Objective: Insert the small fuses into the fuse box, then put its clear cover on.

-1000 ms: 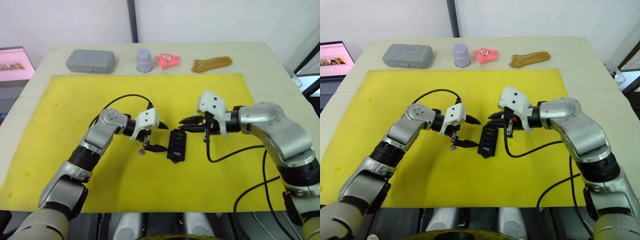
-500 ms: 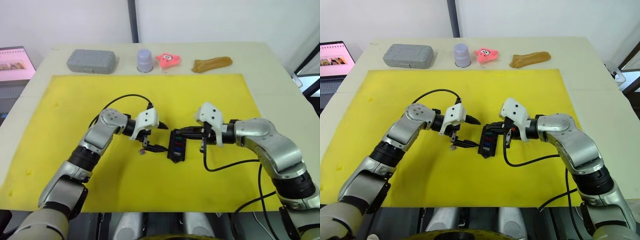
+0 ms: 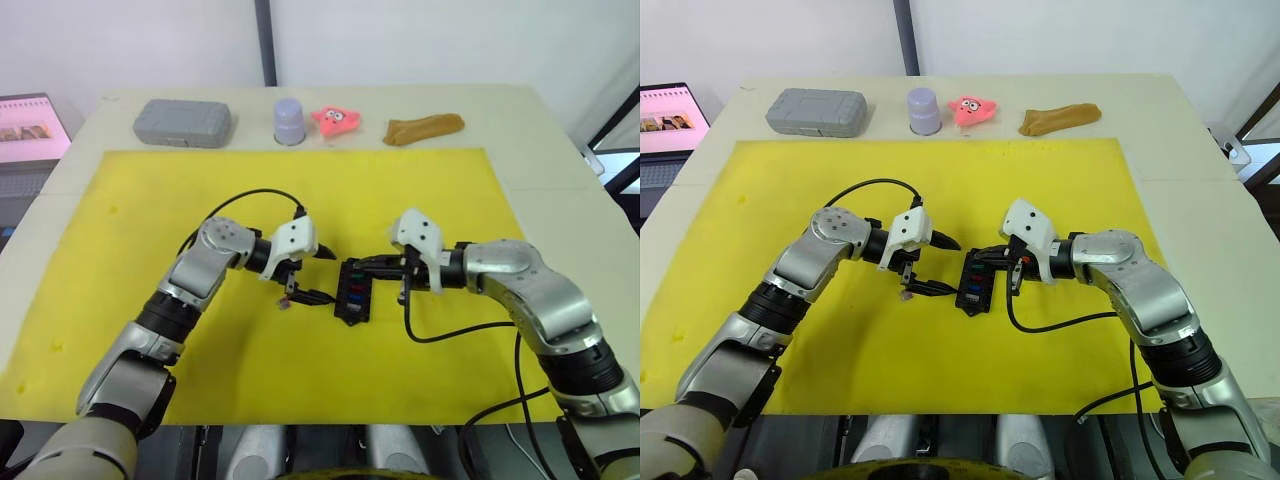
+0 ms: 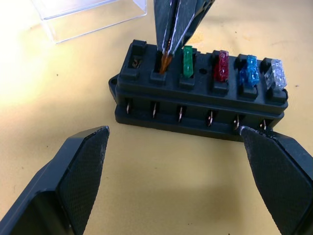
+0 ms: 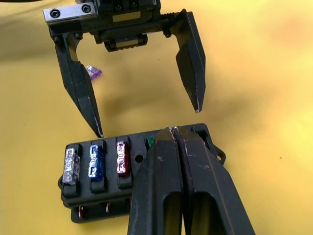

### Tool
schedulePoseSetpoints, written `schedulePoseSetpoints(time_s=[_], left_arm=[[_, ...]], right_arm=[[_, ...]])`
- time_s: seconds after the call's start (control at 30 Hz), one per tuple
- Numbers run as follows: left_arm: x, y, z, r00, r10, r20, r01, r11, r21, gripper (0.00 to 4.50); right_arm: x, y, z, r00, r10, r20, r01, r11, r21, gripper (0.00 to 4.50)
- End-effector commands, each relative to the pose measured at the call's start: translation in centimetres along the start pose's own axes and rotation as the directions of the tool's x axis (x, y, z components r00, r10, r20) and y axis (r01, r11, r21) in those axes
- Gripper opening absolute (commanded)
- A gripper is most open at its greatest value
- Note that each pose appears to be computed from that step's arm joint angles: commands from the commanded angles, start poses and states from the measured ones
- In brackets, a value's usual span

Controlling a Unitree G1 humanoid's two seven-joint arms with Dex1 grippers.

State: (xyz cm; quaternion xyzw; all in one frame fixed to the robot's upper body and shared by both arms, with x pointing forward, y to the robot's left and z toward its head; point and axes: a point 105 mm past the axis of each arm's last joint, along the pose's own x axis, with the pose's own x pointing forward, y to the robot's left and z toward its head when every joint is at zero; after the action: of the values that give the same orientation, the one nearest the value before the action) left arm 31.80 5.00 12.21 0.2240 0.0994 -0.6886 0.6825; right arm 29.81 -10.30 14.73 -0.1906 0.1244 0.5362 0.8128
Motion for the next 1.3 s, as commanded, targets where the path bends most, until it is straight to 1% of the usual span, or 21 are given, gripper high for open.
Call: schedulePoseSetpoints(time_s=[0.03, 0.2, 0.33, 0.63, 0.73, 0.8, 0.93, 1.1, 1.17, 1.3], left_arm=[[-0.4, 0.1, 1.3, 1.000, 0.007, 0.022, -0.008, 0.999, 0.048, 4.50], [-0.4, -0.1, 1.3, 1.000, 0.002, 0.022, -0.003, 0.999, 0.049, 4.50], [-0.4, -0.3, 1.3, 1.000, -0.004, 0.022, 0.003, 0.999, 0.048, 4.50], [-0.1, -0.8, 1.4, 0.999, -0.022, 0.025, 0.021, 0.999, 0.047, 4.50], [-0.1, -0.9, 1.3, 0.999, -0.024, 0.024, 0.023, 0.999, 0.048, 4.50], [-0.1, -0.9, 1.3, 0.999, -0.025, 0.022, 0.024, 0.999, 0.049, 4.50], [-0.2, -0.8, 1.2, 1.000, -0.025, 0.018, 0.024, 0.998, 0.050, 4.50], [-0.4, -0.7, 1.1, 1.000, -0.022, 0.015, 0.021, 0.998, 0.052, 4.50], [-0.5, -0.6, 1.1, 1.000, -0.020, 0.014, 0.019, 0.998, 0.052, 4.50], [-0.8, -0.5, 1.3, 1.000, -0.015, 0.018, 0.014, 0.999, 0.051, 4.50]], right_arm=[[0.5, -0.1, -0.6, 1.000, 0.013, -0.028, -0.013, 1.000, -0.008, 0.04], [0.8, -0.2, -2.1, 0.993, 0.031, -0.112, -0.033, 0.999, -0.016, 0.04], [0.7, -0.2, -2.6, 0.988, 0.044, -0.150, -0.047, 0.999, -0.015, 0.04], [0.7, -0.8, -3.7, 0.965, 0.028, -0.260, -0.028, 1.000, 0.006, 0.04], [0.7, -0.7, -4.8, 0.949, 0.030, -0.314, -0.028, 1.000, 0.013, 0.04], [0.6, -0.6, -5.1, 0.944, 0.031, -0.328, -0.027, 0.999, 0.018, 0.04], [0.6, -0.5, -4.4, 0.952, 0.038, -0.305, -0.036, 0.999, 0.015, 0.04], [0.5, -1.1, -1.8, 0.978, 0.014, -0.210, -0.015, 1.000, -0.001, 0.04], [0.4, -1.2, -0.5, 0.987, 0.012, -0.159, -0.012, 1.000, 0.001, 0.04], [-0.7, -1.3, 3.2, 1.000, 0.018, -0.019, -0.018, 1.000, 0.014, 0.04]])
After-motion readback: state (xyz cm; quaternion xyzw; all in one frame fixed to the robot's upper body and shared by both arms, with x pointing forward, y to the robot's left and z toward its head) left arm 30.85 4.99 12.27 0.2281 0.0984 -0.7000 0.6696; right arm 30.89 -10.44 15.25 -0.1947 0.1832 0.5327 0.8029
